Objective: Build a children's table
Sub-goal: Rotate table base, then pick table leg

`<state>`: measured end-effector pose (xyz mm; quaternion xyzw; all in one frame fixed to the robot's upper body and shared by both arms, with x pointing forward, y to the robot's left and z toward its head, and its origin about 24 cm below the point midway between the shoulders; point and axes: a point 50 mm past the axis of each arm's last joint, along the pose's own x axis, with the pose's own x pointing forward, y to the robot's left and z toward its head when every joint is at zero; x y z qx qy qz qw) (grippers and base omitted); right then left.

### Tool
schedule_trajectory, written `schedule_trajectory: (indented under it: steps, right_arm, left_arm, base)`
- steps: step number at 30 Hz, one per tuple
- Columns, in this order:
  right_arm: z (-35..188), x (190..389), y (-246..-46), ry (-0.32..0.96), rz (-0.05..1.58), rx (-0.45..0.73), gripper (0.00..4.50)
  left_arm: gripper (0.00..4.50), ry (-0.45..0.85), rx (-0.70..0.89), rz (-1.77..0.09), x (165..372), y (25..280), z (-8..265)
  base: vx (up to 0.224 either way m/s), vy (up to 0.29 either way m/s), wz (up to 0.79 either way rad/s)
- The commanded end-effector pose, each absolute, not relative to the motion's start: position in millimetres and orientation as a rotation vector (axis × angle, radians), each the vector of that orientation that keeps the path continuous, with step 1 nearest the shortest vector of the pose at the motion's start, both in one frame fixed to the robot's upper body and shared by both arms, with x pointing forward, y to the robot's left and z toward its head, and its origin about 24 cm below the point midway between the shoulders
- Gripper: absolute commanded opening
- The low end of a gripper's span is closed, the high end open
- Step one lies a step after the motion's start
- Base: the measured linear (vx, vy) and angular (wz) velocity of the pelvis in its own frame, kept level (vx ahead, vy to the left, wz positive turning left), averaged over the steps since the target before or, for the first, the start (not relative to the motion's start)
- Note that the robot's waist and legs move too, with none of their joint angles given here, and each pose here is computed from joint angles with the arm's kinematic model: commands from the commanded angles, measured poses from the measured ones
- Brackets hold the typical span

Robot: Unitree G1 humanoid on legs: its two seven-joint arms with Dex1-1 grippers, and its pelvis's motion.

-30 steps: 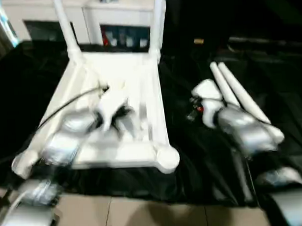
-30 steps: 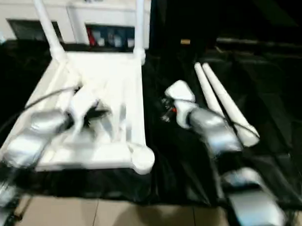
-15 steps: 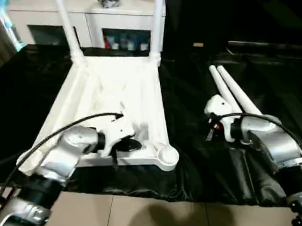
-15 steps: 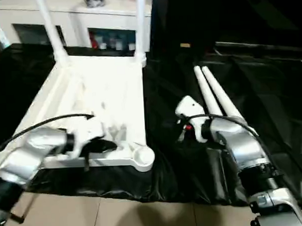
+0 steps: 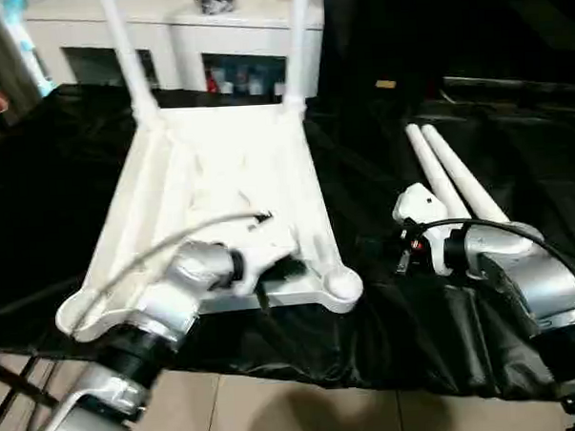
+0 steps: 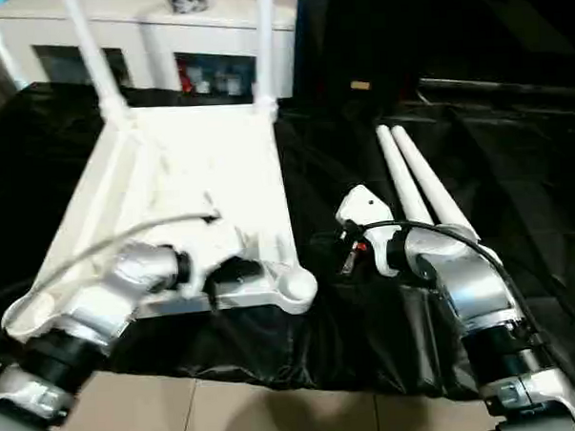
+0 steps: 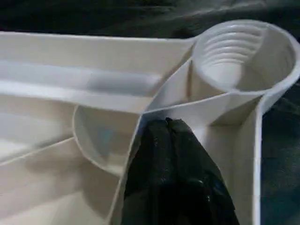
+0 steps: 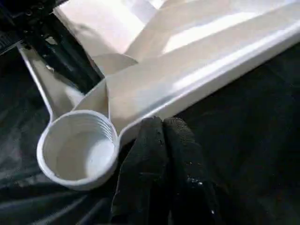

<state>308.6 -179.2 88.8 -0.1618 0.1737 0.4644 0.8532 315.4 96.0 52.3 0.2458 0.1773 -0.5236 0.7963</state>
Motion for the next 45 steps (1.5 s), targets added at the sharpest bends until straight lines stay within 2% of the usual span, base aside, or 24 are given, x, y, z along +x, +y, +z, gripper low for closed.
schedule_trajectory:
  steps: [1,3,6,7,9,12,13,15,16,18,20,22,25,28,30,34,36,41,45]
  right_arm:
    - [96,307.8,-184.2,0.346,0.948,-0.333,0.10]
    - [97,309.3,-186.3,0.346,0.912,-0.333,0.10]
    - [98,313.3,-189.4,0.346,0.851,-0.303,0.00]
    - [101,322.6,-193.3,0.333,0.751,-0.253,0.41]
    - [102,327.8,-195.5,0.328,0.693,-0.232,0.42]
    - [100,338.8,-200.2,0.344,0.563,-0.192,0.84]
    - [98,341.9,-200.9,0.355,0.525,-0.175,0.87]
    - [95,348.4,-202.5,0.373,0.448,-0.149,0.91]
    - [93,352.2,-203.6,0.388,0.409,-0.139,1.18]
    - [91,358.0,-206.0,0.398,0.355,-0.132,1.32]
    - [92,362.5,-209.9,0.398,0.306,-0.127,1.35]
    - [93,367.0,-212.4,0.392,0.274,-0.098,1.68]
    - [95,373.7,-219.5,0.402,0.208,-0.093,1.81]
    - [98,379.4,-227.1,0.398,0.142,-0.085,2.19]
    - [98,380.7,-230.2,0.406,0.118,-0.093,2.26]
    - [101,382.6,-241.6,0.428,0.052,-0.132,2.70]
    - [102,382.6,-251.6,0.471,0.010,-0.114,2.79]
    - [99,379.1,-268.6,0.576,-0.044,-0.139,3.22]
    - [97,377.4,-269.8,0.625,-0.035,-0.138,3.54]
  left_arm:
    - [0.00,0.302,0.504,-1.118,320,90,66]
    - [0.00,0.273,0.469,-1.109,320,90,73]
    - [0.41,0.242,0.413,-1.079,320,94,83]
    - [0.44,0.206,0.367,-1.049,316,101,93]
    - [0.66,0.189,0.355,-1.038,313,105,97]
    - [0.87,0.141,0.330,-0.924,312,113,102]
    - [0.98,0.141,0.293,-0.881,312,116,102]
    - [1.12,0.221,0.333,-0.724,317,125,95]
    - [1.28,0.225,0.349,-0.659,319,129,94]
    - [1.44,0.212,0.359,-0.601,320,131,95]
    - [1.55,0.204,0.331,-0.567,321,130,96]
    - [1.79,0.208,0.307,-0.566,322,127,99]
    - [1.98,0.196,0.347,-0.541,323,124,104]
    - [2.33,0.246,0.272,-0.577,323,119,108]
    - [2.43,0.232,0.265,-0.608,323,118,111]
    - [2.88,0.233,0.257,-0.696,320,116,114]
    - [2.98,0.242,0.227,-0.810,311,110,116]
    - [3.42,0.263,0.297,-1.001,291,101,113]
    - [3.66,0.265,0.335,-1.025,288,101,111]
  base:
    - [0.000,0.000,0.00]
    - [0.000,0.000,0.00]
    - [0.000,0.000,0.00]
    - [0.000,0.000,0.00]
    - [0.000,0.000,0.00]
    - [0.000,0.000,0.00]
    - [0.000,0.000,0.00]
    - [0.000,0.000,0.00]
    - [0.000,0.000,0.00]
    - [0.000,0.000,0.00]
    - [0.000,0.000,0.00]
    - [0.000,0.000,0.00]
    - [0.000,0.000,0.00]
    - [0.000,0.000,0.00]
    - [0.000,0.000,0.00]
    - [0.000,0.000,0.00]
    - [0.000,0.000,0.00]
    - [0.000,0.000,0.00]
    - [0.000,0.000,0.00]
